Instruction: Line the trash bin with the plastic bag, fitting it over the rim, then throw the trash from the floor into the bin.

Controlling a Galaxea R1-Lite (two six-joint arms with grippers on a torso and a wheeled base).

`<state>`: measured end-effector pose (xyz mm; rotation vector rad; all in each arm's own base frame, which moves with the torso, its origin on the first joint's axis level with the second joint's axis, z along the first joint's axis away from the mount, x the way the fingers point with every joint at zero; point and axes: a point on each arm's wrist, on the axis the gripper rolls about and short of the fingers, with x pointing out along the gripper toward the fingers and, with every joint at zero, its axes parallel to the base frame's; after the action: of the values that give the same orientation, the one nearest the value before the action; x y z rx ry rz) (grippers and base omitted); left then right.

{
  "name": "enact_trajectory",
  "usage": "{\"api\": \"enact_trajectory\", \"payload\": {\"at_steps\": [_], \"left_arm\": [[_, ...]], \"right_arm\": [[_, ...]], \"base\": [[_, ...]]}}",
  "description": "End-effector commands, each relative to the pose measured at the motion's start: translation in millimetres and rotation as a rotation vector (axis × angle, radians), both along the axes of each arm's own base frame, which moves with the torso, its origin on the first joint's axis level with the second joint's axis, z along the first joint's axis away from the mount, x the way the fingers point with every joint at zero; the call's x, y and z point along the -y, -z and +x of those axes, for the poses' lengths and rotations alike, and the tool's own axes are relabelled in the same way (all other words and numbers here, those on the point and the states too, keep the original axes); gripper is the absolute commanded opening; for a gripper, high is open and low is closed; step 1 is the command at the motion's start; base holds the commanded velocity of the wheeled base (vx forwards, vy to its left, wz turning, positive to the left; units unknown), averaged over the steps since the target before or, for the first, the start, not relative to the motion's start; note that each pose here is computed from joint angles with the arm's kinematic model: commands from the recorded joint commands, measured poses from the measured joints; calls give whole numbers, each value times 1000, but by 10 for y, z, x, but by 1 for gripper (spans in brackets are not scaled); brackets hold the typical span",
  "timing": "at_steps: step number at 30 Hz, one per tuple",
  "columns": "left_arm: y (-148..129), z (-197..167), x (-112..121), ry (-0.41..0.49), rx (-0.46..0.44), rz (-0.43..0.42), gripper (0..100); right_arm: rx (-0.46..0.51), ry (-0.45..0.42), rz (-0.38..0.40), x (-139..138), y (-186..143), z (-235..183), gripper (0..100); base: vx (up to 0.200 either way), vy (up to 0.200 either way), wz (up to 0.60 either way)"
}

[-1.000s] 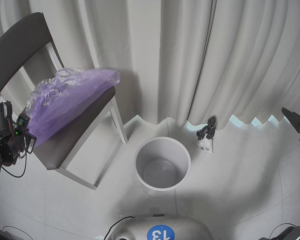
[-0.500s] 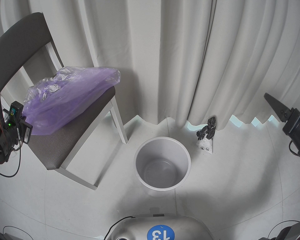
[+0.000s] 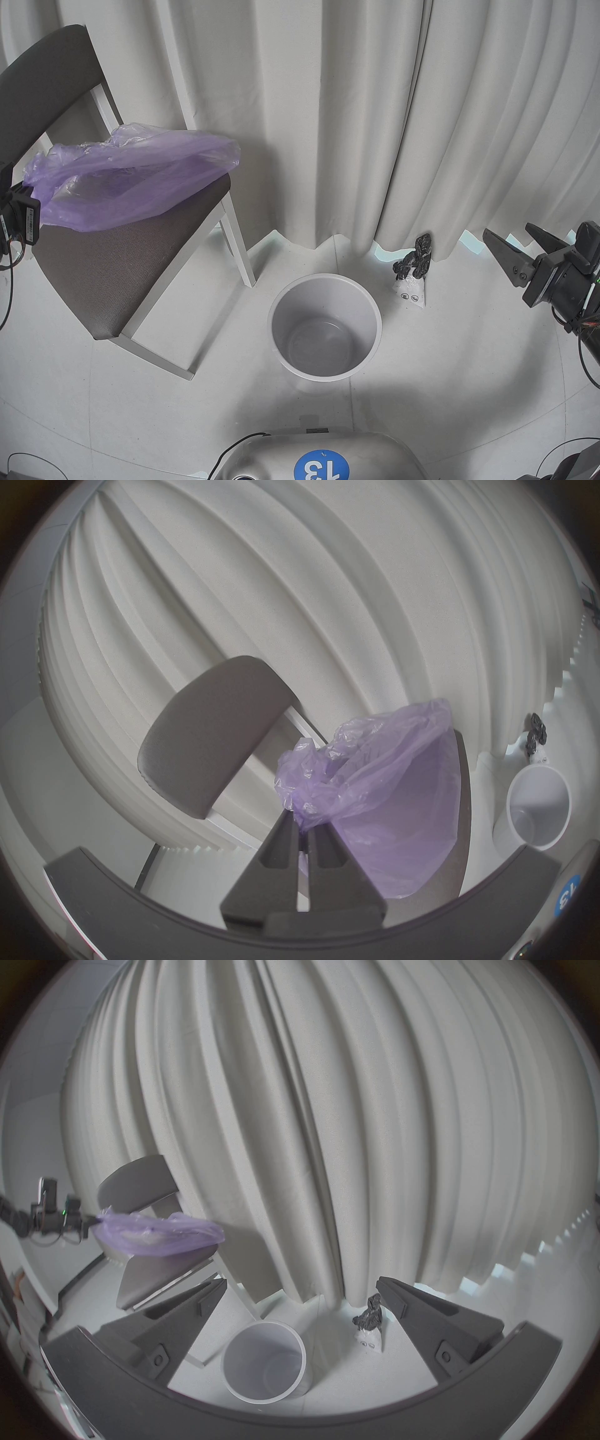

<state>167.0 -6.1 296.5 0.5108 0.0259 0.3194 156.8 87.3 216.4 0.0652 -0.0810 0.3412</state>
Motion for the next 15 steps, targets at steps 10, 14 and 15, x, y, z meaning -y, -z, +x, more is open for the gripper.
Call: {"api": "enact_trajectory", "payload": {"at_steps": [10,14,15], "left_arm": [[-435,-16,285,100,130,3,0],[-689,43,337,107,195,-15,0],[-725,65,361,116,196,-16,0]], "right_arm": [[-6,-42,-46,3,63,-16,100],[-33,-41,-57,-16,123,26,100],[-44,-43,-63,-34,148,51,100]], "base": [[0,0,0],[0,0,0],[0,0,0]]}}
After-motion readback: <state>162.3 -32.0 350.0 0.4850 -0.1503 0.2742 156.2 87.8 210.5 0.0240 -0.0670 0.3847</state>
